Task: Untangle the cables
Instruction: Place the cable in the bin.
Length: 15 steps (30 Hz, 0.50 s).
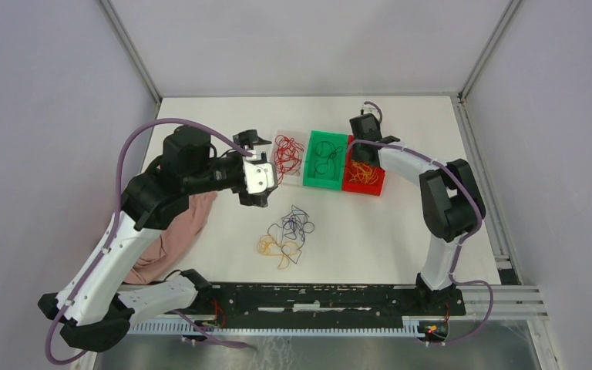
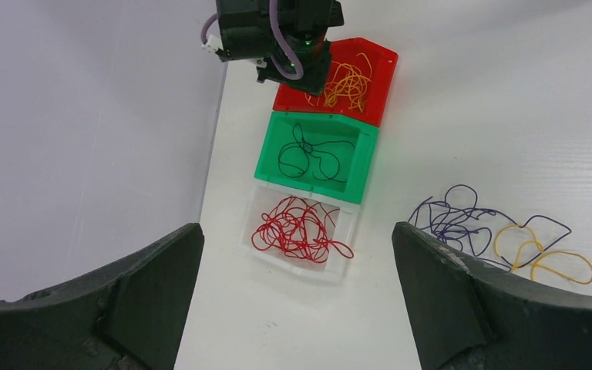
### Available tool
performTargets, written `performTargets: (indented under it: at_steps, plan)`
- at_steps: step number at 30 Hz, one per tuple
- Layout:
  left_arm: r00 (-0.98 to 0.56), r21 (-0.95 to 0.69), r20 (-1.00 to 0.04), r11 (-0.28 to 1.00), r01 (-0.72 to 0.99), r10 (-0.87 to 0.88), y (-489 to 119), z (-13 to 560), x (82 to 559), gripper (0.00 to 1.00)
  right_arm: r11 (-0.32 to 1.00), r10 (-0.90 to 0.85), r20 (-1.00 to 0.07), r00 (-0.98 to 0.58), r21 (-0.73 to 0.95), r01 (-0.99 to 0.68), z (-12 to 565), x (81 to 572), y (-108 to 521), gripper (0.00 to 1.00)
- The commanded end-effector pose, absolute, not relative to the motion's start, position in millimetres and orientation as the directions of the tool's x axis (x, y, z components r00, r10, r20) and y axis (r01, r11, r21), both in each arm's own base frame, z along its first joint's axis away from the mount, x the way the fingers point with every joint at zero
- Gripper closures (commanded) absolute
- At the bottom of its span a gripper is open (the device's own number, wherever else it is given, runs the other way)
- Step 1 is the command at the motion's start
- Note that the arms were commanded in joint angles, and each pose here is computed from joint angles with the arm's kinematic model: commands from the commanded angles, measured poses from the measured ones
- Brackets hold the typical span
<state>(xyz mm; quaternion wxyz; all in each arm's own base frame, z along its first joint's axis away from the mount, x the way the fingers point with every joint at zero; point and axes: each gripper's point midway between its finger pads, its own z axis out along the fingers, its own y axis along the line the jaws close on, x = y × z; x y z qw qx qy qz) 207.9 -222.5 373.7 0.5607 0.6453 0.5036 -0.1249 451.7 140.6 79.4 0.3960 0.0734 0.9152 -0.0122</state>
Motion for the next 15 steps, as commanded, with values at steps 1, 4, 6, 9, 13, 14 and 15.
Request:
performTargets:
  at_steps: [1, 4, 6, 9, 13, 14, 15]
  plan:
    - [0.479, 0.606, -0.739, 0.157, 0.78, 0.473, -221.1, 393.7, 200.3, 0.01, 0.983, 0.181, -0.691, -0.7, 0.134, 0.123, 54.8, 456.5, 160.5, 1.0]
    - [0.48, 0.61, -0.736, 0.16, 0.776, 0.477, -220.4, 394.6, 201.3, 0.01, 0.986, 0.169, -0.684, -0.71, 0.121, 0.118, 48.6, 457.8, 160.2, 1.0]
    - [0.478, 0.61, -0.735, 0.161, 0.776, 0.48, -220.2, 393.8, 202.2, 0.01, 0.986, 0.165, -0.686, -0.709, 0.117, 0.116, 50.6, 459.8, 158.2, 0.98]
    - [0.473, 0.609, -0.734, 0.163, 0.777, 0.487, -220.1, 391.7, 203.7, 0.01, 0.984, 0.178, -0.704, -0.687, 0.15, 0.101, 69.1, 464.3, 157.3, 0.79]
    - [0.448, 0.594, -0.739, 0.174, 0.786, 0.503, -221.0, 386.2, 209.2, 0.01, 0.985, 0.166, -0.742, -0.649, 0.151, 0.079, 105.9, 466.2, 152.1, 0.66]
    - [0.436, 0.584, -0.746, 0.181, 0.791, 0.504, -221.6, 385.7, 210.2, 0.01, 0.985, 0.17, -0.75, -0.639, 0.156, 0.078, 115.4, 466.1, 150.4, 0.63]
    - [0.425, 0.575, -0.752, 0.188, 0.796, 0.503, -222.1, 385.7, 211.3, 0.01, 0.984, 0.175, -0.757, -0.63, 0.163, 0.077, 124.0, 465.5, 148.7, 0.61]
